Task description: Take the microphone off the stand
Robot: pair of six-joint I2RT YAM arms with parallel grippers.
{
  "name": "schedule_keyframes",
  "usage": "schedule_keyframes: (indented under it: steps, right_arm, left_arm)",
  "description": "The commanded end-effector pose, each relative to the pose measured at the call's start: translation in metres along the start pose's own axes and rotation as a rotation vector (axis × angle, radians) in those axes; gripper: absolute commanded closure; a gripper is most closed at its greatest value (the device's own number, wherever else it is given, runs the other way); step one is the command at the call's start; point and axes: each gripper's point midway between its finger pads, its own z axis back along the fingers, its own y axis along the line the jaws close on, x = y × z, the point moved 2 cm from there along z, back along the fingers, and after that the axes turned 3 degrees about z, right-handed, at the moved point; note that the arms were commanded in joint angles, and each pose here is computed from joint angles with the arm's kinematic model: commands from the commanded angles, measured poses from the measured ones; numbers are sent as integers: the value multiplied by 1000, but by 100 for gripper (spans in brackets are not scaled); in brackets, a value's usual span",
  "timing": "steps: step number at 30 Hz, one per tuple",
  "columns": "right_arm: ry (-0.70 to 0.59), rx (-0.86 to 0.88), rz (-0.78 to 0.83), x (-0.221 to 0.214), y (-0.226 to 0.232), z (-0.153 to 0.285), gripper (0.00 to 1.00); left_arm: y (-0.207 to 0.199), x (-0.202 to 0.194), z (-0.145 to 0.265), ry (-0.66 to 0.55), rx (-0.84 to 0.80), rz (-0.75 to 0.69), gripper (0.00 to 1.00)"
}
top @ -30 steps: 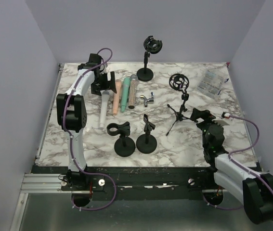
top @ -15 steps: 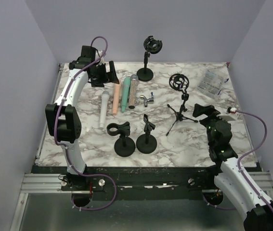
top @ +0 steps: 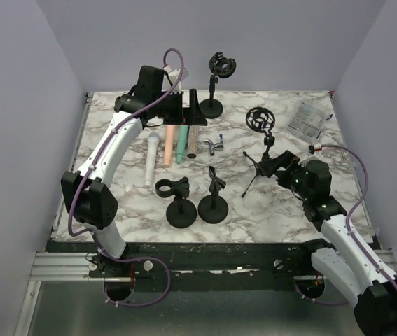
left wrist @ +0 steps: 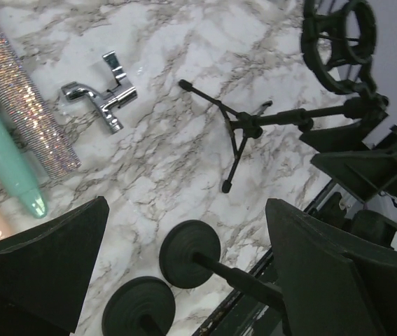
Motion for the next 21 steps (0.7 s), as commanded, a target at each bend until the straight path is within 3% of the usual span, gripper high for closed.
schedule_keyframes:
  steps: [1, 8, 12, 21]
  right_arm:
    - [116, 185, -111, -12, 27, 1, 1]
    - [130, 402, -375, 8, 5, 4, 19]
    - [191, 474, -403, 5, 4, 2, 21]
    - [171, 499, -450, 6, -4, -6, 34]
  left_arm:
    - [-36, 2, 19, -60, -79, -75, 2]
    - [-48, -5, 15, -44, -126, -84, 2]
    - [-49, -5, 16, -41, -130, -86, 2]
    - [-48, -6, 14, -43, -130, -86, 2]
